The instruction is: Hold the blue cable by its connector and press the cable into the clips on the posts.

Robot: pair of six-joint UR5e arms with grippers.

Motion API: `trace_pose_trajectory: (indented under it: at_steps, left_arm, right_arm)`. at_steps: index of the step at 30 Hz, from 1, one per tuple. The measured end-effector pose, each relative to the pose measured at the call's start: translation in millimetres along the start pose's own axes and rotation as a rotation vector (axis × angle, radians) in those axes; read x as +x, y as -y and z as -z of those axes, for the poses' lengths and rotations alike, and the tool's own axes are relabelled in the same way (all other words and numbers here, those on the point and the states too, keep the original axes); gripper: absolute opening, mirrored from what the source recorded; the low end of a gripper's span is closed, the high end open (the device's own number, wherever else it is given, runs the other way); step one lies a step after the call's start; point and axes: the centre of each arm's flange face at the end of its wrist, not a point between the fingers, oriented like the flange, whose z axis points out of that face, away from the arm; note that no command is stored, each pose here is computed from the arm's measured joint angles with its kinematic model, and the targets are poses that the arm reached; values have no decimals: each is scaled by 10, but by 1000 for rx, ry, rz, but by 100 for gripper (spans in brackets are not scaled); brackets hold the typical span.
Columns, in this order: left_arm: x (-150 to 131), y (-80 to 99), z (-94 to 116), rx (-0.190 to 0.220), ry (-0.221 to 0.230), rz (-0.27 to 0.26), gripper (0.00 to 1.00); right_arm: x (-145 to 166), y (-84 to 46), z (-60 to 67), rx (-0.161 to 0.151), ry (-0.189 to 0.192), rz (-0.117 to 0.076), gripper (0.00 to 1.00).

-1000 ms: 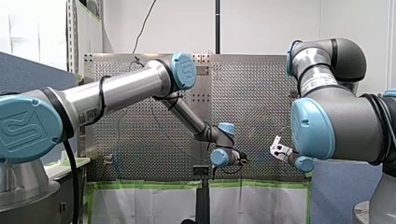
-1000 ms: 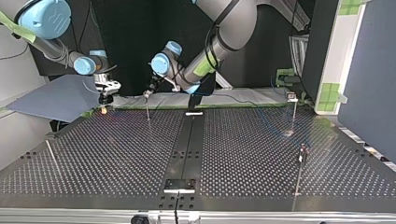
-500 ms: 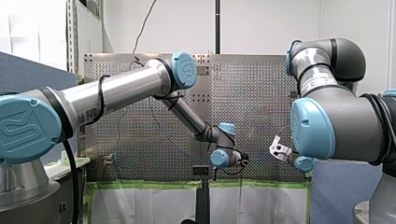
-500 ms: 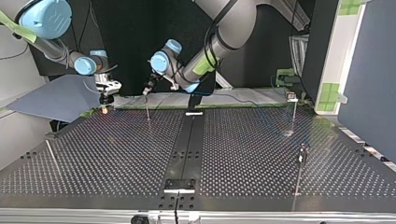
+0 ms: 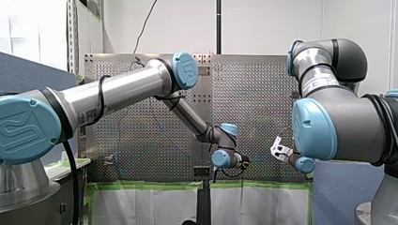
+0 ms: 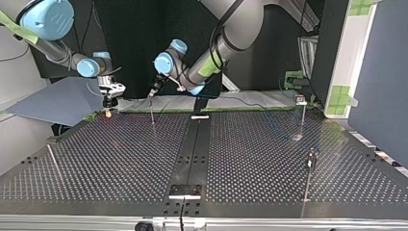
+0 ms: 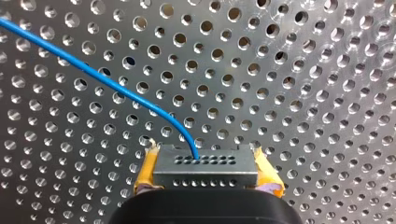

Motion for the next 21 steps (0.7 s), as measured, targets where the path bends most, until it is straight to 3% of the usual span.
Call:
trace_pose_trajectory:
  at_steps: [14,21]
  left_arm:
    - [6,21,10,2,-1,-4,100]
    - [14,-30,104,-20,-16,-51,100]
  right_arm:
    - [-12,24,-2,3,2,0,0]
    - [-13,27,-2,3,3,-1,0]
